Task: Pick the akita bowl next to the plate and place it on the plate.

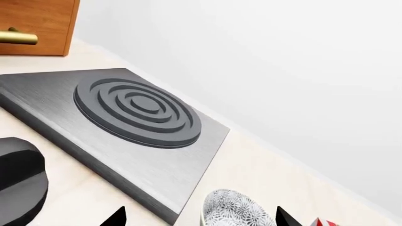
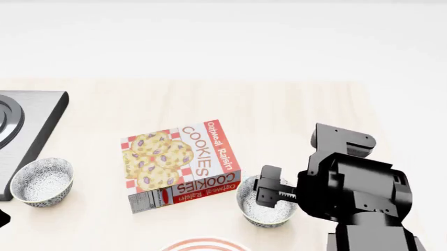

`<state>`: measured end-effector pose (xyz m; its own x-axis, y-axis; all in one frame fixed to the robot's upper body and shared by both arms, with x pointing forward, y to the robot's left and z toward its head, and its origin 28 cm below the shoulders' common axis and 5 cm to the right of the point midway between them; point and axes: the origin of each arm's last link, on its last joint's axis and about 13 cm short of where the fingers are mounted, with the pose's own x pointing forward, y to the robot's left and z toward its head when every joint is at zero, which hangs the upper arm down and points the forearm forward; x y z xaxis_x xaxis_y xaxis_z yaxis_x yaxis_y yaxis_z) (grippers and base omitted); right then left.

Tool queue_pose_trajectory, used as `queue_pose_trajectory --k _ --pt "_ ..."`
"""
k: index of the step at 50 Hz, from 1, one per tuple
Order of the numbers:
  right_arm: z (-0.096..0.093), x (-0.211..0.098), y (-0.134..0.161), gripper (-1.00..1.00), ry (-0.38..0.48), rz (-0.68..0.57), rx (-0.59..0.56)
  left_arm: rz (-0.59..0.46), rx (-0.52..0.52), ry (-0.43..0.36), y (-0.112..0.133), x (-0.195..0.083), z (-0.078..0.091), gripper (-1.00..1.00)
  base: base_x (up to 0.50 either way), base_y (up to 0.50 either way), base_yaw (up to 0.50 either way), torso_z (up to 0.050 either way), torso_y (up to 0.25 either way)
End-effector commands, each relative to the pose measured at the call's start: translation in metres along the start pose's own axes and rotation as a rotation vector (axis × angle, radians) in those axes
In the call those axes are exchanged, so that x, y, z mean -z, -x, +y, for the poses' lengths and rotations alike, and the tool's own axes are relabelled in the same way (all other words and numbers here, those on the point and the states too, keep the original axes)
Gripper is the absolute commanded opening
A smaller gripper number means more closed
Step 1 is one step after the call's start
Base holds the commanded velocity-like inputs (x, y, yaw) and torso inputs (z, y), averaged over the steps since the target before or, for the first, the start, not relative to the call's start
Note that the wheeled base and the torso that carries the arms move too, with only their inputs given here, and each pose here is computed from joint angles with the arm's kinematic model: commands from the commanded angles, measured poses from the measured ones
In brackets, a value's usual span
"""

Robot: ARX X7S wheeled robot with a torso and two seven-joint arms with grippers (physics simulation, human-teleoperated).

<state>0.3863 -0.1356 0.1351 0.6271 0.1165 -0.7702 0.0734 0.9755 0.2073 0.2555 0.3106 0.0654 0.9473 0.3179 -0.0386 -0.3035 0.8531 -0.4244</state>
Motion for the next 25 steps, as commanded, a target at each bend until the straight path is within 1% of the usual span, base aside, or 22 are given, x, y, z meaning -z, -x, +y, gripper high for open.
queue_pose_trajectory --k 1,22,25 --pt "-0.0006 0.0074 -0.0044 1.00 -0.026 0.020 -0.022 0.001 -0.001 0.001 0.0000 -0.0003 -0.0003 1.00 0.00 0.00 0.00 0.000 0.000" --pt "-0.0064 0.0151 -0.0072 1.00 -0.057 0.052 -0.046 0.001 0.000 0.000 -0.0004 0.0008 0.0004 1.00 0.00 0.00 0.00 0.000 0.000" --pt "-0.0065 0.0158 -0.0080 1.00 -0.046 0.049 -0.050 0.001 0.000 0.001 -0.0006 0.0011 0.0005 1.00 0.00 0.00 0.00 0.000 0.000"
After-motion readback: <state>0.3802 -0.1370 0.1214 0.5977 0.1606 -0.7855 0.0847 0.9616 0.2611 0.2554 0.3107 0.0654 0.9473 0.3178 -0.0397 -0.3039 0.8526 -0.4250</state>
